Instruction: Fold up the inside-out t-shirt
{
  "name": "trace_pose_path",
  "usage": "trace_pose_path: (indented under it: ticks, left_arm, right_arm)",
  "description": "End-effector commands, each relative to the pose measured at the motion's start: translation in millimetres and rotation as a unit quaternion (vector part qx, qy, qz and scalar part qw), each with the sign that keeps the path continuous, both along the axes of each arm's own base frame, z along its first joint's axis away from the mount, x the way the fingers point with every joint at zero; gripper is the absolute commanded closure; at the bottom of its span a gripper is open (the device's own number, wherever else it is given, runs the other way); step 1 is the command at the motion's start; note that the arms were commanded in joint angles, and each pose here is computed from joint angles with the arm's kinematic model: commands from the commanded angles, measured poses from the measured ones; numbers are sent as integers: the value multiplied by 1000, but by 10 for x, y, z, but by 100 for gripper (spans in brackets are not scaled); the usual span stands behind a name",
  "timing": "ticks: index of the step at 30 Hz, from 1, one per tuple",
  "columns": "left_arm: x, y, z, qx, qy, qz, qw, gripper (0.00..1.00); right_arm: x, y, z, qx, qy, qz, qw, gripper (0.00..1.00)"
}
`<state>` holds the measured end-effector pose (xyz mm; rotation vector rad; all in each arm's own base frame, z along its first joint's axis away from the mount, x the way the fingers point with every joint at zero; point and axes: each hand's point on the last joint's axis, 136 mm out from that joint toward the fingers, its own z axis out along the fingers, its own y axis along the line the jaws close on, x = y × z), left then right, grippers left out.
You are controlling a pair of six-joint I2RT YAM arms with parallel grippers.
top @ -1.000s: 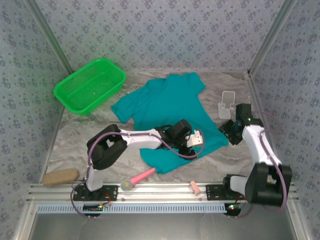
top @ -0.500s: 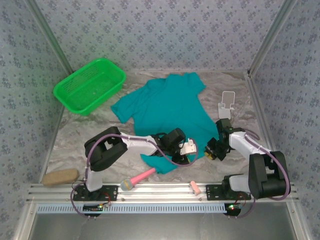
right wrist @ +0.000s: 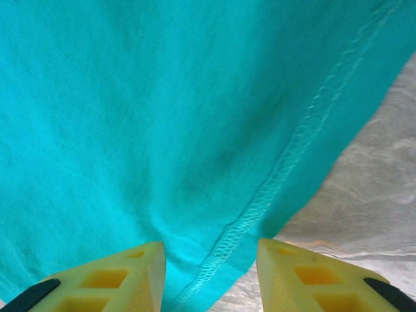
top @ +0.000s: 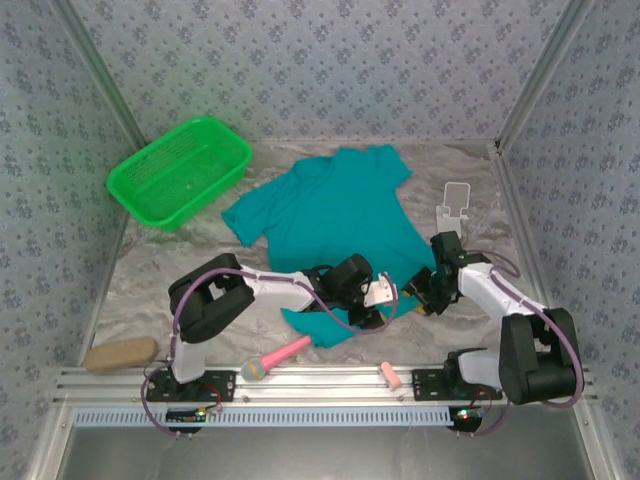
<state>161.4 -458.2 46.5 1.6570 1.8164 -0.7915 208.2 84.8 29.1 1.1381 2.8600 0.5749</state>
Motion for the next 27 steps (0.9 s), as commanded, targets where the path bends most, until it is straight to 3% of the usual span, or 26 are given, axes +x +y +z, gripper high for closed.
trace_pose_path:
  ticks: [1, 3, 7, 8, 16, 23, 27]
  left_arm:
    - [-19, 45, 66, -13, -5, 0, 1000, 47]
    - [-35, 78, 65, -16, -4, 2, 1000, 45]
    - [-39, 95, 61, -18, 0, 7, 1000, 44]
    - [-39, 88, 79, -21, 0, 7, 1000, 44]
    - [24, -37, 313, -52, -18, 6, 998, 43]
    - [111, -215, 368, -75, -25, 7, 997, 45]
    - [137, -246, 287, -70, -18, 5, 997, 61]
  right_arm:
    - [-35, 41, -114, 4, 15, -10, 1000, 57]
    - [-57, 41, -199, 1, 23, -9, 1000, 61]
    - [-40, 55, -213, 3, 25, -5, 1000, 95]
    - [-22, 55, -169, 2, 20, -5, 1000, 98]
    - [54, -37, 311, -28, -16, -12, 999, 100]
    - [87, -49, 348, -39, -20, -10, 999, 99]
    - [66, -61, 294, -44, -12, -4, 999, 97]
